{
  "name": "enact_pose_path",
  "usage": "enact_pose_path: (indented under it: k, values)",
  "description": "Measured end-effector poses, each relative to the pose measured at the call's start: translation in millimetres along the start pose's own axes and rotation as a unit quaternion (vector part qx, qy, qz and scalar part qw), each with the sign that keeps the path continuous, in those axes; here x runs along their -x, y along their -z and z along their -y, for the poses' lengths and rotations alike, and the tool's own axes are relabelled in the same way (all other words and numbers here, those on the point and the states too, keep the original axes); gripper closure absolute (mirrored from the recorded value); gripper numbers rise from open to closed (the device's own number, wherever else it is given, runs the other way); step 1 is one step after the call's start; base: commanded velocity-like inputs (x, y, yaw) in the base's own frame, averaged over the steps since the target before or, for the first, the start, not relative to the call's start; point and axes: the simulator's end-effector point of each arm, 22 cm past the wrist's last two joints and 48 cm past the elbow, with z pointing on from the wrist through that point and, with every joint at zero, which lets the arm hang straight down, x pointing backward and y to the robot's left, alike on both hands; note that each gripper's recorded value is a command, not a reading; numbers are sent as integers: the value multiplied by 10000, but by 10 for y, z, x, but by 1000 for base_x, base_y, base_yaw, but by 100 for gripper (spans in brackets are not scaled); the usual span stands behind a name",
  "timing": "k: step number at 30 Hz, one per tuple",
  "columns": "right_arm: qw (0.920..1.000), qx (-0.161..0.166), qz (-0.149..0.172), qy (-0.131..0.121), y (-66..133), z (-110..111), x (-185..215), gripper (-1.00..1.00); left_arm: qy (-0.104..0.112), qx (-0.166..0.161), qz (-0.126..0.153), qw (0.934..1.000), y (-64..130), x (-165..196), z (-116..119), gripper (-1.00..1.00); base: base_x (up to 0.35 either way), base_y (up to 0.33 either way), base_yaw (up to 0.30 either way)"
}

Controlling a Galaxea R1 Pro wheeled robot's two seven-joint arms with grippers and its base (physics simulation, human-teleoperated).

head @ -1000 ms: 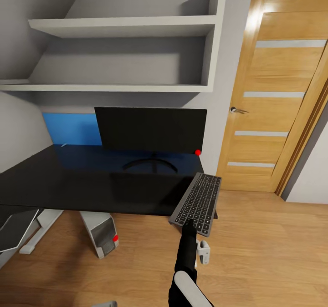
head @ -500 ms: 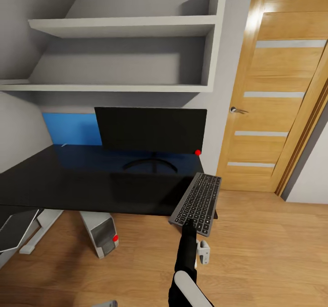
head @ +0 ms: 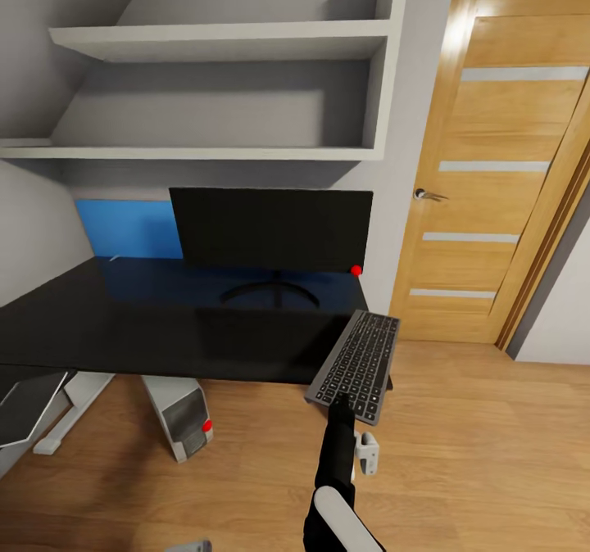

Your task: In the bedroom, organize the workspace by keeping the computer under the desk, ensuring the monitor is on the desk, placing the keyboard on the desk next to the monitor, placing the mouse on the desk next to the keyboard, moving the folder from the swivel chair onto the desk next to the mouse, stacking the notebook on top of the folder with the pen on top of the notebook, and positioning the swivel chair next to the desk.

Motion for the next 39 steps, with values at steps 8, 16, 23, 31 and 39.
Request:
enact_pose_path:
  k: [8, 16, 23, 31, 39]
  values:
    - [10000, -17, 16, 6, -6, 13, 14, 100, -12, -5, -6, 10000, -2, -6, -7, -100, 37, 0, 0]
    - [10000, -37, 59, -11, -22, 21, 46, 100, -20, -5, -8, 10000, 0, -10, -9, -100, 185, 0, 0]
    - [9998, -95, 158, -3, -63, 66, 124, 100, -16, -7, -7, 10000, 0, -10, -6, -100, 177, -9, 0]
    - [9997, -113, 217, -17, -87, 76, 168, 100, -23, -12, -10, 10000, -2, -10, 0, -100, 68, 0, 0]
    - [9996, -119, 244, -27, -105, 146, 186, 100, -5, -6, -12, 10000, -57, -51, 5, -100, 2, 0, 0]
